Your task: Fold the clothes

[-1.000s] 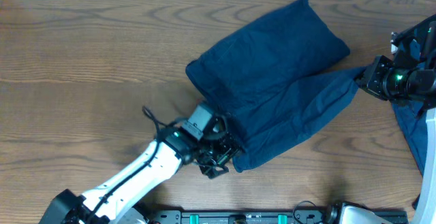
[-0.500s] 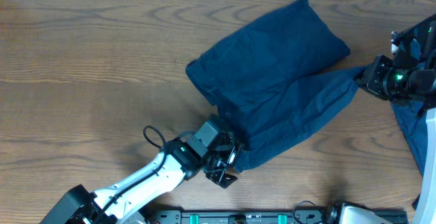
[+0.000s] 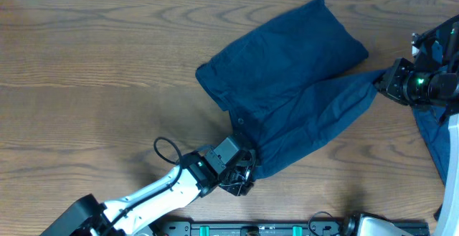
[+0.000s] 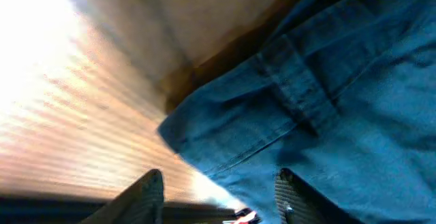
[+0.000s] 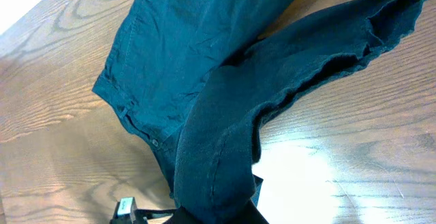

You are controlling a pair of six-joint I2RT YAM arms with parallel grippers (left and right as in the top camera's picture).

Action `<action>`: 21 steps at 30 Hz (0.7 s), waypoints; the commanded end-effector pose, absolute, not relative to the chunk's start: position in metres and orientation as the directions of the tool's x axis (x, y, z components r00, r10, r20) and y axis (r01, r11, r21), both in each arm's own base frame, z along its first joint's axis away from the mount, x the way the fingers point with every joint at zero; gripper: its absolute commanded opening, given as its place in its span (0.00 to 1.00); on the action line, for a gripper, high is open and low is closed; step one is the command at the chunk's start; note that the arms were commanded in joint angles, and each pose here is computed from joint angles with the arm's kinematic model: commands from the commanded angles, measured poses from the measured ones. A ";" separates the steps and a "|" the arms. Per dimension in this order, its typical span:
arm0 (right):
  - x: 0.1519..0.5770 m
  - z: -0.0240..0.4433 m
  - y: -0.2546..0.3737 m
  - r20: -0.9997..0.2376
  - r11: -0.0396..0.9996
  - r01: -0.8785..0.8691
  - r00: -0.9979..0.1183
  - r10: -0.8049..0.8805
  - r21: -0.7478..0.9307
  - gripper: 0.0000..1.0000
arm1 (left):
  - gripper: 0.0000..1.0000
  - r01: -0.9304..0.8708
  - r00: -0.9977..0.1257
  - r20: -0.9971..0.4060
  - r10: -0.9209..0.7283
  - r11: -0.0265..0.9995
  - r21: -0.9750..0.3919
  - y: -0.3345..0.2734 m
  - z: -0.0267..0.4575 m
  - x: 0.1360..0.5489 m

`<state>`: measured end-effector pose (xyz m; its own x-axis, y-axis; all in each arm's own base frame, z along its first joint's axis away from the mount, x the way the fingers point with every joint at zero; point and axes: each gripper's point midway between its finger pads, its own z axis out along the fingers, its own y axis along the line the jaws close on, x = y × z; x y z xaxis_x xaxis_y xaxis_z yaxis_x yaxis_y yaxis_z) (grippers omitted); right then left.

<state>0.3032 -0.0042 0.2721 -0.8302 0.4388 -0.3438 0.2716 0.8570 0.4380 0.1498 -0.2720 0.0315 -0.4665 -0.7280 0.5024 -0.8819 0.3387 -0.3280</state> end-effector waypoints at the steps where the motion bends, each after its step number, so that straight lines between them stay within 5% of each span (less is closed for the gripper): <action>1: 0.305 0.275 0.001 -0.357 0.862 0.244 -0.834 0.420 0.444 0.01 | 0.52 -0.907 -0.418 0.506 -0.754 0.320 -0.272 -0.269 0.017 0.145; 12: 0.305 0.275 0.001 -0.356 0.862 0.244 -0.835 0.420 0.444 0.01 | 0.58 -0.910 -0.413 0.533 -0.739 0.359 -0.209 -0.282 -0.009 0.132; 14: 0.305 0.275 0.001 -0.354 0.862 0.245 -0.836 0.420 0.444 0.01 | 0.50 -0.909 -0.414 0.533 -0.738 0.359 -0.210 -0.283 -0.009 0.133; 19: 0.305 0.275 0.001 -0.355 0.862 0.245 -0.835 0.420 0.444 0.01 | 0.11 -0.872 -0.489 0.520 -0.701 0.412 -0.264 -0.284 -0.007 0.136; 21: 0.305 0.275 0.000 -0.357 0.862 0.244 -0.834 0.420 0.444 0.01 | 0.06 -0.853 -0.521 0.521 -0.676 0.434 -0.290 -0.285 -0.003 0.137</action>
<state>0.3032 -0.0037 0.2722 -0.8307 0.4383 -0.3433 0.2698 0.8563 0.4403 0.1401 -0.2913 0.0030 -0.5003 -0.6818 0.5337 -0.8657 0.4038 -0.2956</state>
